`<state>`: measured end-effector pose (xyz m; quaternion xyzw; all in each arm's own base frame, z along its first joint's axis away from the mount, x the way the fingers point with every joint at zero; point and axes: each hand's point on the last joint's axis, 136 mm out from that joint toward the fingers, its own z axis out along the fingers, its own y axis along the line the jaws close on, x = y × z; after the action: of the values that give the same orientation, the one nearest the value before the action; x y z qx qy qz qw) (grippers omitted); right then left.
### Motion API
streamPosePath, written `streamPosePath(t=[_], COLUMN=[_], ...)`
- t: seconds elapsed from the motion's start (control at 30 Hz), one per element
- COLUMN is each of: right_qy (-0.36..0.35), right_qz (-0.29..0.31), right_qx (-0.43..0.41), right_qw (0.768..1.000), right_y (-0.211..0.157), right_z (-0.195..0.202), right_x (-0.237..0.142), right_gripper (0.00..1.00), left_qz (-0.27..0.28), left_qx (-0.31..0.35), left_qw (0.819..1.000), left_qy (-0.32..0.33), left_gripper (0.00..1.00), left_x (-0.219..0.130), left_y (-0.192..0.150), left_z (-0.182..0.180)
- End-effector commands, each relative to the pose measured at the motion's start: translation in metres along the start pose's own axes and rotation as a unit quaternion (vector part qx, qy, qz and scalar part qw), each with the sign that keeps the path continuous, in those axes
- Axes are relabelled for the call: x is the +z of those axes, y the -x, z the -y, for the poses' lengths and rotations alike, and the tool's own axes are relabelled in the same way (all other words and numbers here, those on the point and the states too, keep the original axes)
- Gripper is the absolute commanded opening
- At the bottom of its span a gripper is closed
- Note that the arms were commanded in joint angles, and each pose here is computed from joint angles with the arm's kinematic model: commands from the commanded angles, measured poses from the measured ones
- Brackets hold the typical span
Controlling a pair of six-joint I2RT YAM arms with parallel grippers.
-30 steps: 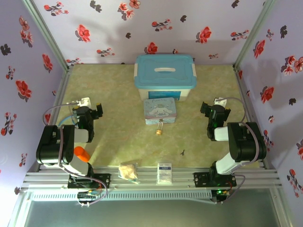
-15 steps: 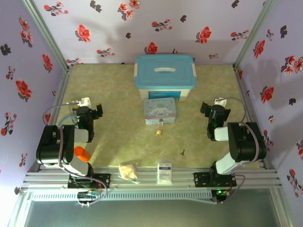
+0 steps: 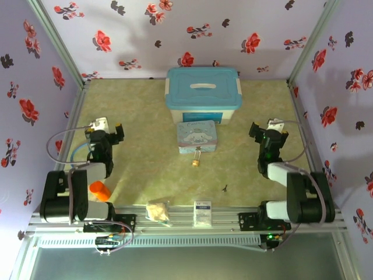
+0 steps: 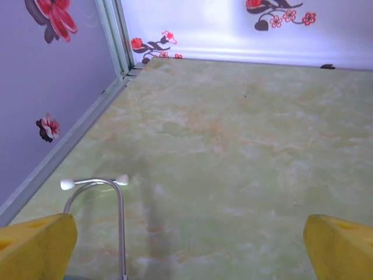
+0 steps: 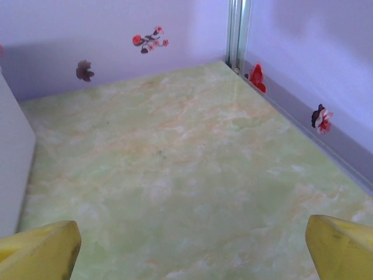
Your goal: Unlock a padlock with a key
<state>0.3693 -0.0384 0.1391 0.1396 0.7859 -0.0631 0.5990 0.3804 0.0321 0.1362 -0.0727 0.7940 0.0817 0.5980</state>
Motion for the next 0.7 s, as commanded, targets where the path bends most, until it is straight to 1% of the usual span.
streamPosePath(t=[0.0,0.07,0.13,0.2,0.23,0.3,0.37,0.43,0.57,0.67], right_qy=[-0.012,-0.022,0.002,0.053,0.081,0.14,0.165,0.162,0.16,0.14], right_qz=[-0.036,-0.059,-0.098,-0.15,-0.167,-0.221,-0.265,-0.294,-0.353,-0.387], right_qx=[0.051,0.116,0.139,0.151,0.162,0.176,0.185,0.189,0.158,0.12], right_qw=[0.998,0.991,0.985,0.976,0.969,0.949,0.932,0.923,0.908,0.904], right_y=[0.008,0.011,0.007,-0.002,-0.006,-0.017,-0.027,-0.039,-0.069,-0.09], right_z=[0.003,0.006,-0.003,-0.021,-0.031,-0.054,-0.065,-0.068,-0.079,-0.081], right_x=[-0.014,-0.024,-0.035,-0.046,-0.05,-0.063,-0.076,-0.089,-0.121,-0.143], right_gripper=[0.99,0.99,0.99,0.99,0.99,0.99,0.99,0.99,0.99,0.93], left_qz=[-0.014,-0.013,-0.015,-0.025,-0.027,-0.042,-0.08,-0.128,-0.179,-0.208], left_qx=[-0.013,-0.078,-0.161,-0.235,-0.258,-0.291,-0.321,-0.319,-0.246,-0.21], left_qw=[1.0,0.997,0.987,0.97,0.962,0.944,0.928,0.922,0.928,0.924], left_qy=[0.007,0.006,-0.006,-0.06,-0.089,-0.149,-0.171,-0.177,-0.215,-0.241], left_gripper=[1.0,1.0,1.0,1.0,1.0,1.0,1.0,1.0,1.0,1.0], left_x=[-0.007,-0.015,-0.023,-0.03,-0.032,-0.039,-0.045,-0.055,-0.087,-0.108], left_y=[0.015,0.026,0.033,0.036,0.036,0.03,0.017,0.001,-0.015,-0.022], left_z=[-0.001,-0.002,0.001,0.019,0.028,0.048,0.062,0.078,0.125,0.154])
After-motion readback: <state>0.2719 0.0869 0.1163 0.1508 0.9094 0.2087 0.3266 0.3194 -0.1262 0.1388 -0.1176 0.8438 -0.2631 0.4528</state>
